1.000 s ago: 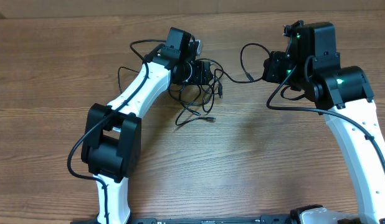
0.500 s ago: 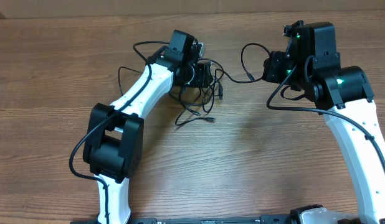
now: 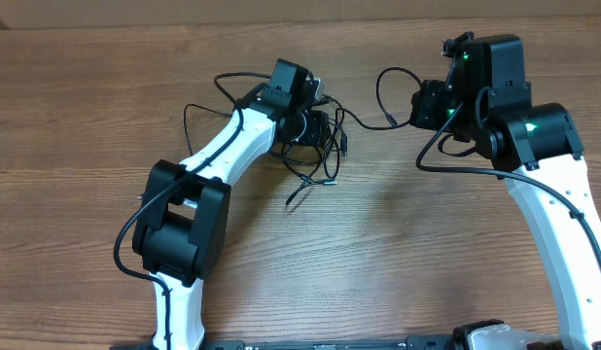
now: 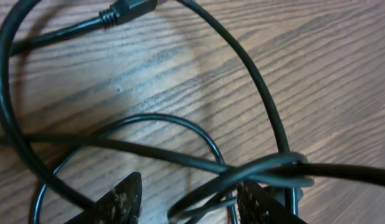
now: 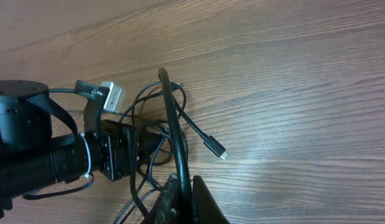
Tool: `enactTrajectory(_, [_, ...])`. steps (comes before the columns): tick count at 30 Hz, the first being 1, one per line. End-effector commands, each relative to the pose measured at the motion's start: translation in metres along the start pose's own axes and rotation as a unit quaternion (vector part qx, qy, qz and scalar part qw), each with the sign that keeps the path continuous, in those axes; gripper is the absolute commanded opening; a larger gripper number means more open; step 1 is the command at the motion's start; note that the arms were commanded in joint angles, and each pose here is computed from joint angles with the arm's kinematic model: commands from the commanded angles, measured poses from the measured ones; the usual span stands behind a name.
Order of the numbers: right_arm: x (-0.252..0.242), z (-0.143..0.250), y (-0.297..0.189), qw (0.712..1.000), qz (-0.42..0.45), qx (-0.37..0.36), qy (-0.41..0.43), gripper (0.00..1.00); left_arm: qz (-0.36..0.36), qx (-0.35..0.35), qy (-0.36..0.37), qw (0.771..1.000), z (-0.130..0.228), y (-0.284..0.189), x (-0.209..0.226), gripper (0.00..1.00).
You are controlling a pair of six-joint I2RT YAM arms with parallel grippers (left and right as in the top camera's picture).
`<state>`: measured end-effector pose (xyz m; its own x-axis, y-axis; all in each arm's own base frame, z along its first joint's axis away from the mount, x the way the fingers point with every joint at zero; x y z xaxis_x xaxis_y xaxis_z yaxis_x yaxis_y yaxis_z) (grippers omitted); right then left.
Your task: Untangle cables
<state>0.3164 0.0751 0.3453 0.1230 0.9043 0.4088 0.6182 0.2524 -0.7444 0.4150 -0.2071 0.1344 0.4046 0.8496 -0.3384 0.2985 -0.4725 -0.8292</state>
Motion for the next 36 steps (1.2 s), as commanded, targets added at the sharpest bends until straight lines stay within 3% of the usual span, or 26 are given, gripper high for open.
enactTrajectory(1, [0.007, -0.006, -0.016, 0.999, -0.018, -0.024, -0.009, 0.04, -0.003, 0.008, 0.016, 1.0, 0.008, 0.012, -0.004, 0.42])
enactTrajectory(5, [0.006, -0.006, -0.016, 1.0, -0.017, -0.023, -0.008, 0.04, 0.003, -0.012, 0.023, 1.0, 0.002, 0.012, -0.008, 0.04])
enactTrajectory(12, [-0.008, -0.006, -0.017, 0.997, 0.068, -0.045, 0.018, 0.04, -0.008, -0.037, 0.037, 0.999, -0.022, -0.028, -0.011, 0.04])
enactTrajectory(20, [-0.038, 0.002, -0.018, 0.969, 0.242, -0.053, 0.02, 0.04, -0.04, -0.107, 0.034, 0.993, -0.047, -0.175, -0.023, 0.04])
enactTrajectory(23, [-0.041, 0.006, -0.008, 0.966, 0.256, -0.026, 0.016, 0.04, -0.044, -0.133, 0.039, 0.989, -0.04, -0.218, -0.031, 0.04])
enactTrajectory(31, [-0.043, 0.009, 0.025, 0.968, 0.25, 0.024, 0.017, 0.04, -0.044, -0.175, 0.064, 0.982, -0.02, -0.279, -0.052, 0.04])
enactTrajectory(33, [-0.037, 0.009, 0.031, 0.976, 0.215, 0.035, 0.022, 0.19, -0.043, -0.178, 0.064, 0.981, -0.016, -0.285, -0.054, 0.04])
enactTrajectory(34, [-0.033, 0.008, 0.033, 0.982, 0.186, 0.041, 0.022, 0.48, -0.04, -0.176, 0.06, 0.982, -0.015, -0.286, -0.055, 0.04])
enactTrajectory(35, [-0.026, 0.006, 0.035, 0.988, 0.145, 0.047, 0.013, 0.67, -0.037, -0.173, 0.058, 0.983, -0.014, -0.286, -0.055, 0.04])
enactTrajectory(36, [-0.021, 0.005, 0.035, 0.992, 0.116, 0.051, 0.004, 0.75, -0.033, -0.168, 0.057, 0.984, -0.013, -0.284, -0.055, 0.04])
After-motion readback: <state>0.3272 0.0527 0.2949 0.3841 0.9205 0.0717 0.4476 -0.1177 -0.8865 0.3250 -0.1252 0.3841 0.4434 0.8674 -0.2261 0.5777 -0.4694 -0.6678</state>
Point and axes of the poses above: each gripper's point midway between its finger pads, its own y axis out along the fingers, its own x axis along the line the jaws close on, z = x × y, the point moved 10 cm from there along -y, back along the fingers, and after that the axes turned 8 degrees about y, right-handed, at the moved point
